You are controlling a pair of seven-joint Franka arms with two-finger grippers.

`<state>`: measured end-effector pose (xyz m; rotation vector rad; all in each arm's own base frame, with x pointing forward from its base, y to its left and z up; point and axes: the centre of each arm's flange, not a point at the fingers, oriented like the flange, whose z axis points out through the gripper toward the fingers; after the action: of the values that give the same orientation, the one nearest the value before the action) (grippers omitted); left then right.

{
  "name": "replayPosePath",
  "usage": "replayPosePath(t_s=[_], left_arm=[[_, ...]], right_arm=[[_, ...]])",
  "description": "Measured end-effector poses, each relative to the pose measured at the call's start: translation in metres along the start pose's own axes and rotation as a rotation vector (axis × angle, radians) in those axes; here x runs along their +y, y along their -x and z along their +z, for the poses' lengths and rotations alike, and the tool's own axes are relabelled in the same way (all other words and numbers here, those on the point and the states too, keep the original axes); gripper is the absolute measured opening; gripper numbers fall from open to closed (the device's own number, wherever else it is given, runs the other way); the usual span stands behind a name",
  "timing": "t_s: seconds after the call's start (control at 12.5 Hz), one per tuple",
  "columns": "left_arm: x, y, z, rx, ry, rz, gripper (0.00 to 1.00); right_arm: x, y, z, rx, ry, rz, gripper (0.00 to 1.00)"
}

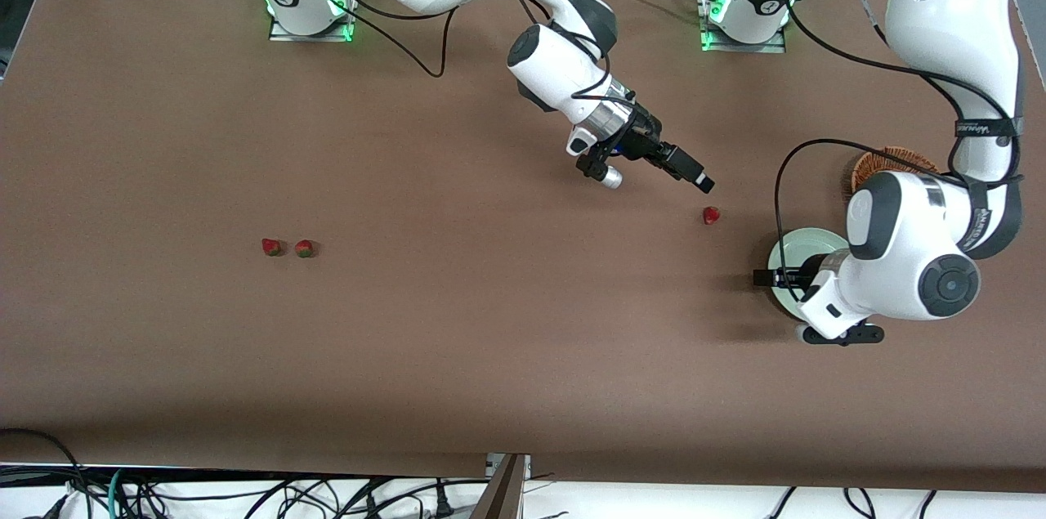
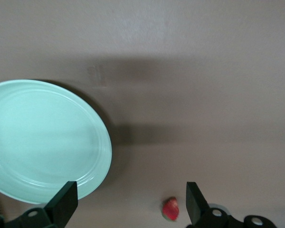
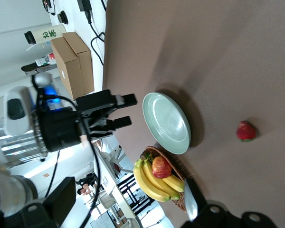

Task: Collect all strawberries into plate
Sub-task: 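Open the right gripper while the left gripper reaches the strawberry, then grasp the strawberry with the left gripper while the right gripper withdraws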

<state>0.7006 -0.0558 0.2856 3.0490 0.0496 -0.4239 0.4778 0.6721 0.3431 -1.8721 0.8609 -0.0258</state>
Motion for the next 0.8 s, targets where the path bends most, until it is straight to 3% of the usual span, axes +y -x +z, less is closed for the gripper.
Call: replayPosePath(t_s=[0.24,0.48,0.64,0.8], left_arm=[[0.018,0.006,0.050,-0.093,-0.016,0.023,1.00],[0.030,0.018,0.085,-0.175,-0.007,0.029,1.00],[0.034,0.026,0.098,-0.218,0.012,0.024,1.00],[0.040,0.031,0.102,-0.250,0.008,0.032,1.00]], right_arm=[[-0.005,-0.012,-0.002,0.020,-0.007,-0.046,1.00],[-0.014,-0.037,-0.007,0.062,-0.005,-0.284,1.00],[-0.002,-0.060,-0.003,0.085,0.039,-0.504,1.00],[0.011,-0.092,0.001,0.096,0.122,-0.668,1.00]])
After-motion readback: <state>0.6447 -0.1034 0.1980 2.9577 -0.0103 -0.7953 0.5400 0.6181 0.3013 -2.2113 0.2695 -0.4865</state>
